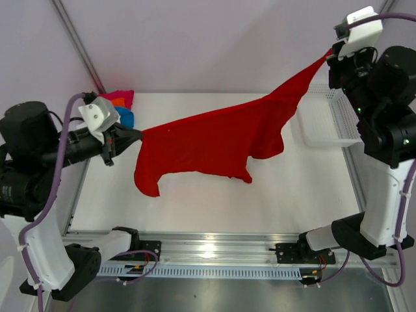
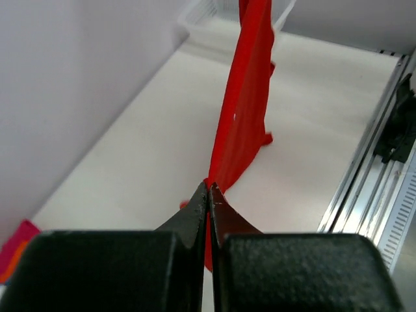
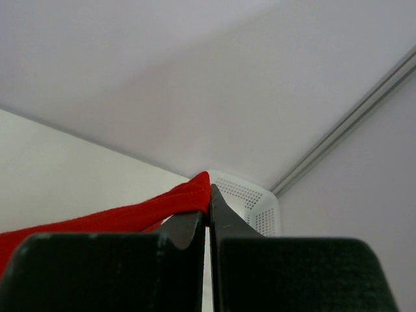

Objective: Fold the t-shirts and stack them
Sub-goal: Flatten the tshirt out

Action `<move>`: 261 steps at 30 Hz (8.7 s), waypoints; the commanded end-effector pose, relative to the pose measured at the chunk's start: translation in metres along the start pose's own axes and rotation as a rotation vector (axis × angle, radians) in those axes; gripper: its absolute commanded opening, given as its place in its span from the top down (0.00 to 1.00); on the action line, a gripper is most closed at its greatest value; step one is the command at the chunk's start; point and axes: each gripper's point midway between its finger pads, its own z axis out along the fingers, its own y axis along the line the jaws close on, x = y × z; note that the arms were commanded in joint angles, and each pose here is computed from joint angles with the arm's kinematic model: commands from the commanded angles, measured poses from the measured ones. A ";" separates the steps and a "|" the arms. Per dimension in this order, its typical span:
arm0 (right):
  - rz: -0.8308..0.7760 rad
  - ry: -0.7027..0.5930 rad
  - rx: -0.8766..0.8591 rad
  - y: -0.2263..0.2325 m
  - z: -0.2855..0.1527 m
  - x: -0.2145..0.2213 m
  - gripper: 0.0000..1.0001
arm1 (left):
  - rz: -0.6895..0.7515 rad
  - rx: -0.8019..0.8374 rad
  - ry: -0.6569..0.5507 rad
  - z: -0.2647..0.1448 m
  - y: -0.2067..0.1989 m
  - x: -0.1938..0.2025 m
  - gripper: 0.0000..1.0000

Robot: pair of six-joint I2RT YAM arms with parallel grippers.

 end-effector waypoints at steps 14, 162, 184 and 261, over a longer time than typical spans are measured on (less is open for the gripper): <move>0.048 0.107 -0.005 0.003 -0.008 0.026 1.00 | -0.091 0.251 0.082 0.010 -0.040 -0.001 1.00; 0.380 0.021 -0.854 0.174 0.023 -0.010 1.00 | -0.105 -0.070 0.286 0.157 0.061 0.205 0.01; 0.639 -0.088 -1.322 0.146 -0.023 -0.048 1.00 | -0.132 -0.013 0.287 0.171 0.052 0.210 0.01; -0.356 0.655 -1.271 0.427 0.051 0.359 0.12 | -0.276 -0.541 0.329 0.113 0.164 0.243 0.01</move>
